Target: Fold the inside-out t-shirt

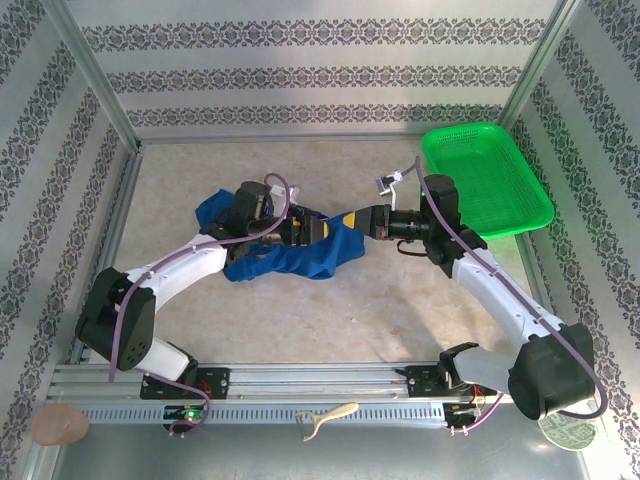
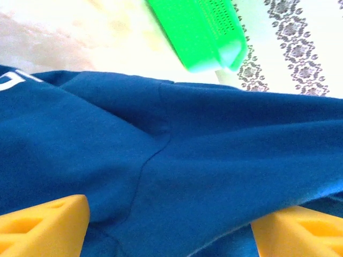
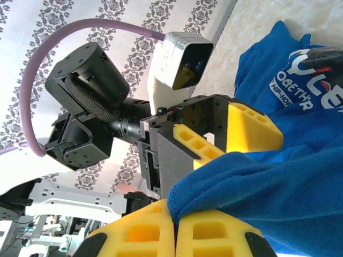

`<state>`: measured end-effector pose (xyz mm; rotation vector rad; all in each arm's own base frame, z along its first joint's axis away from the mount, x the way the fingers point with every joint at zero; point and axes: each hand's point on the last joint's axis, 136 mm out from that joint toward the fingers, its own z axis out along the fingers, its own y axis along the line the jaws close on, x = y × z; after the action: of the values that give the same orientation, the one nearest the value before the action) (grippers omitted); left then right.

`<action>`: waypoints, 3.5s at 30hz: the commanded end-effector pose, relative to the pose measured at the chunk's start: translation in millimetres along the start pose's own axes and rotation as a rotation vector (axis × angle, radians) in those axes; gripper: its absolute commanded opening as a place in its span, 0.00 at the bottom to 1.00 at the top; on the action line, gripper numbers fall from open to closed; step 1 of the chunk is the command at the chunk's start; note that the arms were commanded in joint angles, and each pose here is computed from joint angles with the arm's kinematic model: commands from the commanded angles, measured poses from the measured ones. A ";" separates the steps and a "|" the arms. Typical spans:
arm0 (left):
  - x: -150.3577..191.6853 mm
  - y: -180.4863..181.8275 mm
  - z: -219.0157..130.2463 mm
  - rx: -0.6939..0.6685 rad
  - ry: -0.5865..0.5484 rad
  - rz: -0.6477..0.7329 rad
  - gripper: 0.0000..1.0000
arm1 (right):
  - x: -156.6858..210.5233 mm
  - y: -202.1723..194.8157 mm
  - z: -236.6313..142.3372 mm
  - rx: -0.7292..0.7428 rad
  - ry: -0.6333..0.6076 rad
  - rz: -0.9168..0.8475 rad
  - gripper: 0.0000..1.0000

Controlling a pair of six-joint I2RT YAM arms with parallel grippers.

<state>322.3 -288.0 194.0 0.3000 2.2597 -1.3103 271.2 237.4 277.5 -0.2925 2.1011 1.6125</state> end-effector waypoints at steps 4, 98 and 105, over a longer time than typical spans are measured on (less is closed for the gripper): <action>-9.1 -21.6 21.6 0.114 0.008 0.072 0.81 | -1.6 9.9 -3.1 -0.029 -0.014 -0.021 0.00; 15.4 38.5 -5.7 0.185 -0.142 -0.176 0.67 | -45.6 10.8 -22.3 0.236 -0.265 -0.085 0.00; 59.4 126.4 -4.9 -0.193 -0.080 -0.264 0.67 | -47.8 38.0 -45.4 0.305 -0.296 -0.141 0.00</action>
<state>326.0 -253.6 122.4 -0.0378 2.2077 -1.4631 296.1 207.5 328.8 -0.0706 2.0037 1.2271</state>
